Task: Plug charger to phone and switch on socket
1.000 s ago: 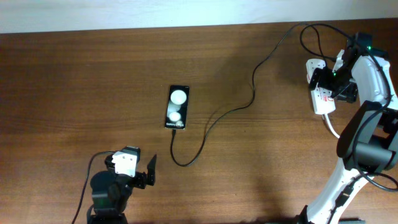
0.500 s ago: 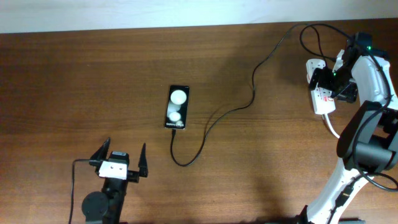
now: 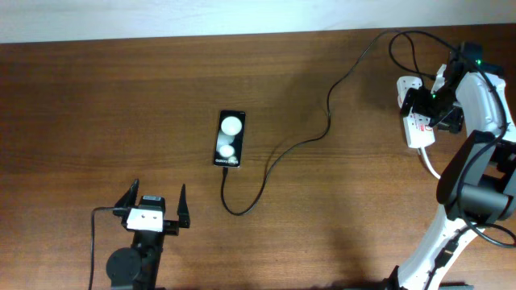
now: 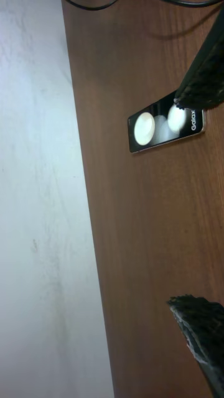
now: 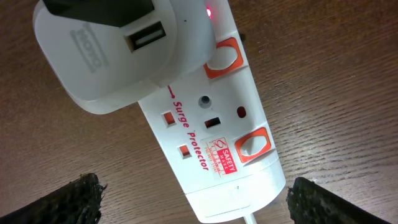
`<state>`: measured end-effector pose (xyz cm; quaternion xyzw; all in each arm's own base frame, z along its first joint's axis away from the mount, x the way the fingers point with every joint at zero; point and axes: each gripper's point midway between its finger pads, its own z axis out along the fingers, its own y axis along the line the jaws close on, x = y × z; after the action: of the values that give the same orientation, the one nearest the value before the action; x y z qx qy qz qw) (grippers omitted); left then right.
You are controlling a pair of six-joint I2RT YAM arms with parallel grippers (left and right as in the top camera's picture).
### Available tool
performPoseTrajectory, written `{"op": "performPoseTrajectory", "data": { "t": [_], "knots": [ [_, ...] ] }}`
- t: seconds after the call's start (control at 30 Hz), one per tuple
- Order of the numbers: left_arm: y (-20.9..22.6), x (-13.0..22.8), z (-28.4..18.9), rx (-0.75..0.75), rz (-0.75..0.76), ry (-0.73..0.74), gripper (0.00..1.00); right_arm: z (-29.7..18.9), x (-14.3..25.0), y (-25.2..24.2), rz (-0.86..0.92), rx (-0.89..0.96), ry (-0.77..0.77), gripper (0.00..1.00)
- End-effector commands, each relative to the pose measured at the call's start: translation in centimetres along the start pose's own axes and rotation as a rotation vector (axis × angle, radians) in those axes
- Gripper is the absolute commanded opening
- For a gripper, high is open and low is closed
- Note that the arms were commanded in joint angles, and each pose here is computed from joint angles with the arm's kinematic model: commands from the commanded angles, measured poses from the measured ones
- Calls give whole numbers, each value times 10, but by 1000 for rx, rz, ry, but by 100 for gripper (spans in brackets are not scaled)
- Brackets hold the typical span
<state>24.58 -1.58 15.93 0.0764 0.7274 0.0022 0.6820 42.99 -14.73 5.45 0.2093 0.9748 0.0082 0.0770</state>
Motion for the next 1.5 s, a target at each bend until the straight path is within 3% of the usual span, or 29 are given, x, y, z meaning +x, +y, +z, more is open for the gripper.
{"op": "performPoseTrajectory", "data": {
  "t": [0.0,1.23,1.37,1.47],
  "knots": [
    [2,1,0,-15,13,1,99,-10,-2,3,-4,-7,-22,99],
    [2,1,0,-15,13,1,99,-11,-2,4,-5,-8,-24,99],
    [2,1,0,-15,13,1,99,-39,-8,6,-9,-14,-89,99],
    [2,1,0,-15,13,1,99,-89,-14,19,-38,-30,-204,99]
  ]
}}
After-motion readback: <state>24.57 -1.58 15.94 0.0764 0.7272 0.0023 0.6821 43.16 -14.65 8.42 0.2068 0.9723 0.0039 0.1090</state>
